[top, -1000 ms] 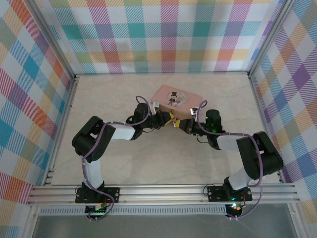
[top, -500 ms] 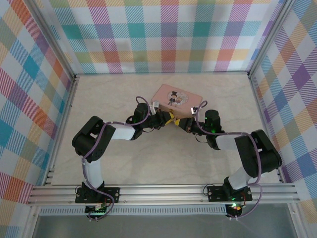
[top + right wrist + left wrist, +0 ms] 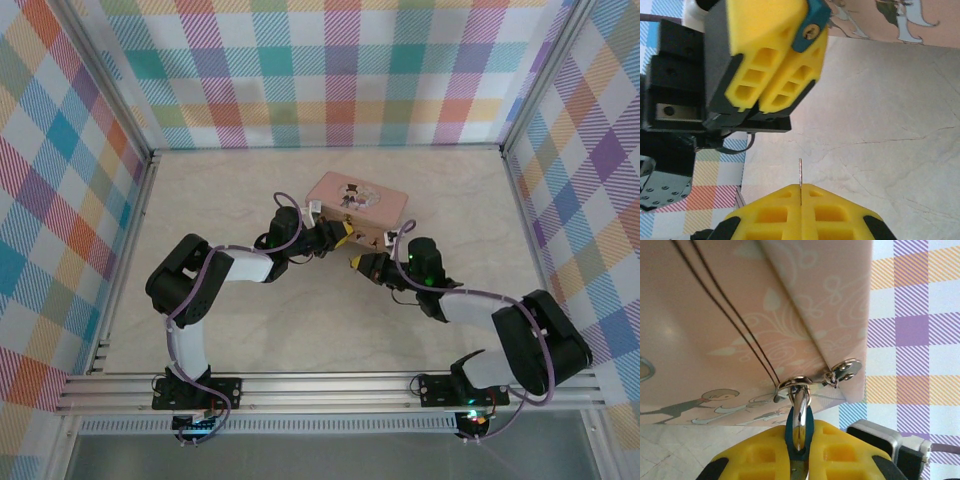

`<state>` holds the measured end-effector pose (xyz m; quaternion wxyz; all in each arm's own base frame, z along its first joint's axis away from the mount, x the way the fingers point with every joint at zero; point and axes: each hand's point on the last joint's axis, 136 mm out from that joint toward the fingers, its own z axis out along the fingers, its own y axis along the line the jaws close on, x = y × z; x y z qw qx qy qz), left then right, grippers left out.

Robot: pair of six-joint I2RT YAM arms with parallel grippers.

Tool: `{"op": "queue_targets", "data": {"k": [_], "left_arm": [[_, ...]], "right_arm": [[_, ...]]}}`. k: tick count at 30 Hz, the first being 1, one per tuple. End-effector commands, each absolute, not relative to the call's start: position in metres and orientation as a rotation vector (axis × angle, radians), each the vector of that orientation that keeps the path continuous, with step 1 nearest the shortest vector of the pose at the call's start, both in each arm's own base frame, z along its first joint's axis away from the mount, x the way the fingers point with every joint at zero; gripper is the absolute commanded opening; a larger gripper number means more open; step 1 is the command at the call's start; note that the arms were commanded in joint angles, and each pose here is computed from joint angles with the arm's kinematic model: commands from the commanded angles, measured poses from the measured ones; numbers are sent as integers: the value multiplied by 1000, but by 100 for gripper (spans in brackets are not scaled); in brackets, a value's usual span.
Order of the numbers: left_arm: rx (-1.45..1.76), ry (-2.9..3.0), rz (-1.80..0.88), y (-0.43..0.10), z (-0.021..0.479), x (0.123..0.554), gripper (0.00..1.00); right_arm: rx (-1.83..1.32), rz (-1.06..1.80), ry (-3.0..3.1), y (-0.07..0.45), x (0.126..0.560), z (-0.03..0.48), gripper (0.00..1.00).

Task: Unlock a padlock with a key

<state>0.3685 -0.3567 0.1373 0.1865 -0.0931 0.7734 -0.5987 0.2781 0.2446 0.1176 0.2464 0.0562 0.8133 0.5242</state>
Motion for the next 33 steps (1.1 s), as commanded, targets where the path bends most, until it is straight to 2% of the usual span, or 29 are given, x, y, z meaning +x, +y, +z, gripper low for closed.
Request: {"op": "queue_targets", "data": {"k": [1,19,33], "left_arm": [[-154,2057,-1787,-375,172,366,10],[-94,2125,-1883,-380,169,350,8],[-99,2133,-1873,-380,166,354,8]], "right_arm": [[211,1392,2196,243,295,111,0],[218,1426,2065,203,334,121,0],[10,1621,1975,222,312,146,0]]}}
